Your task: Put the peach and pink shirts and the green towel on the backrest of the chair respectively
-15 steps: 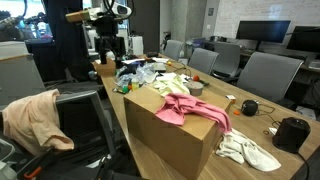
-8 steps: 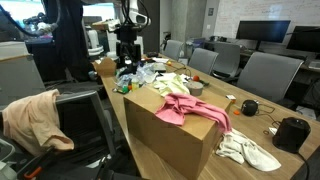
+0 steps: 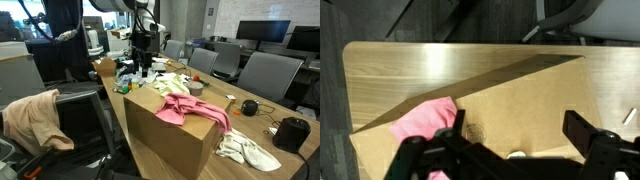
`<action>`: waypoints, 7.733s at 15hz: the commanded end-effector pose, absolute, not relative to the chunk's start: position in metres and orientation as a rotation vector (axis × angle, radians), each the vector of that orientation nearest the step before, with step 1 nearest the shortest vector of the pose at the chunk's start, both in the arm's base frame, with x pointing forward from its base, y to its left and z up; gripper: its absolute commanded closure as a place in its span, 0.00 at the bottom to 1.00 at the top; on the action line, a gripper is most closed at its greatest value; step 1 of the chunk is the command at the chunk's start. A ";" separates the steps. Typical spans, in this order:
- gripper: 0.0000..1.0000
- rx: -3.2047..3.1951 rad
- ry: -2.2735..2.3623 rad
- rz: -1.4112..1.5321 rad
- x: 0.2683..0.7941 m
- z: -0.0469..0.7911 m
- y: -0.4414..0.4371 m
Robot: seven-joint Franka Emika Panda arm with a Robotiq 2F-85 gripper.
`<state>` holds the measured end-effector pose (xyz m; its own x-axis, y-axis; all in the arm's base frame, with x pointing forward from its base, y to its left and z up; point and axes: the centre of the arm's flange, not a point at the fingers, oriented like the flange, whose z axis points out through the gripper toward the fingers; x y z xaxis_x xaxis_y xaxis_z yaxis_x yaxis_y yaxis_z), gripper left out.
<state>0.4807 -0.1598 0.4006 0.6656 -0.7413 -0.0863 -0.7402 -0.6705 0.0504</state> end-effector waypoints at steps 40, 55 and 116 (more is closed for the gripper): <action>0.00 2.322 -2.120 0.114 0.459 0.311 -0.282; 0.15 2.294 -2.056 0.228 0.468 0.326 -0.266; 0.99 3.062 -0.809 0.346 0.420 0.533 0.007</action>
